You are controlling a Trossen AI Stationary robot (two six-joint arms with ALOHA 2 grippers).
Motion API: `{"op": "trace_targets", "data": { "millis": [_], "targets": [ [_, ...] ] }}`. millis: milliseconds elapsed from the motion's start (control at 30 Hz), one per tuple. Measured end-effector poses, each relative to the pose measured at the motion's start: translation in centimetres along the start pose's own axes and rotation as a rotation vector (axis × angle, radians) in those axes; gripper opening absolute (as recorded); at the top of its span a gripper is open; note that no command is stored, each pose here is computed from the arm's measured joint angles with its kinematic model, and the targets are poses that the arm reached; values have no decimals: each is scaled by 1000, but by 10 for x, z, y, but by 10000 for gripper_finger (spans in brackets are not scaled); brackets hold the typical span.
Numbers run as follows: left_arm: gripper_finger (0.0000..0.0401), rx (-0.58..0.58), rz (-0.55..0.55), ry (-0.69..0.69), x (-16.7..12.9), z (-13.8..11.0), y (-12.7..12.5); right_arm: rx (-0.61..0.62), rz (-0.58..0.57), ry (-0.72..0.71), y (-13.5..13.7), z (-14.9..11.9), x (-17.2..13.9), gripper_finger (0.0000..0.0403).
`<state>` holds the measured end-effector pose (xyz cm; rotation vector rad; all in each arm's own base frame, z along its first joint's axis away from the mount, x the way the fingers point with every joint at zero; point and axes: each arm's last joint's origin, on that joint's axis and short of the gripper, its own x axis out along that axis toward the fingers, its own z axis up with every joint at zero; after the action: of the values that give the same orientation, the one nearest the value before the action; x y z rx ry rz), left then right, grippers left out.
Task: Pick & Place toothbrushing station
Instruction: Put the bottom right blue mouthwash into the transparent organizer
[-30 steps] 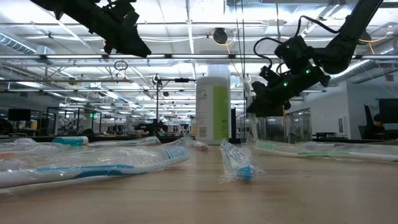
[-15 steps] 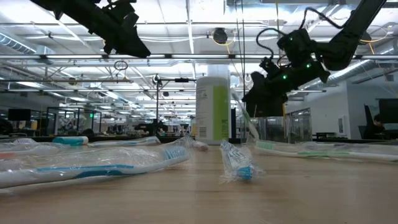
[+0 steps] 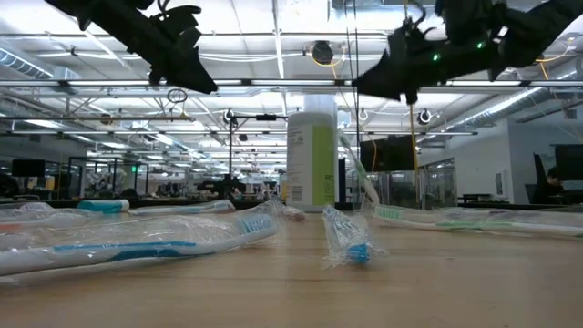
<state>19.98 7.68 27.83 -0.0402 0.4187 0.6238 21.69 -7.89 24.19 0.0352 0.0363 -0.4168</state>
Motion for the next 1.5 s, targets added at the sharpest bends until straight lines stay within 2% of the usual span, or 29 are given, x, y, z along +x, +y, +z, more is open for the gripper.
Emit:
{"op": "trace_targets", "data": {
  "millis": [100, 267, 533, 767, 867, 1000, 1100, 1267, 1400, 1500],
  "targets": [
    [129, -2, 0, 0, 0, 0, 0, -50, 55, 10, 17, 8, -1, 178],
    [129, -23, 0, -3, 0, 0, 0, -105, 76, 104, 43, 22, 0, 174],
    [129, -27, -1, -3, 0, 0, 0, -90, 245, 185, 87, 24, -13, 174],
    [129, -23, -1, -4, 0, 0, 0, 128, 390, 353, 135, 3, -30, 174],
    [129, -25, -1, -13, 0, 1, 0, 174, 431, 434, 162, 3, -28, 174],
    [129, -40, -3, -65, 0, 6, 0, 145, 434, 606, 194, 7, -24, 174],
    [129, -46, -4, -119, -1, 12, 0, 156, 366, 772, 211, 4, -25, 173],
    [129, -4, 0, -223, -3, 22, 0, 313, 410, 1029, 241, -8, -24, 173],
    [129, -1, 3, -289, -4, 29, 0, 504, 352, 1217, 257, -25, -27, 173],
    [129, -5, 4, -309, -5, 30, 0, 556, 311, 1344, 267, -39, -35, 173]
  ]
}}
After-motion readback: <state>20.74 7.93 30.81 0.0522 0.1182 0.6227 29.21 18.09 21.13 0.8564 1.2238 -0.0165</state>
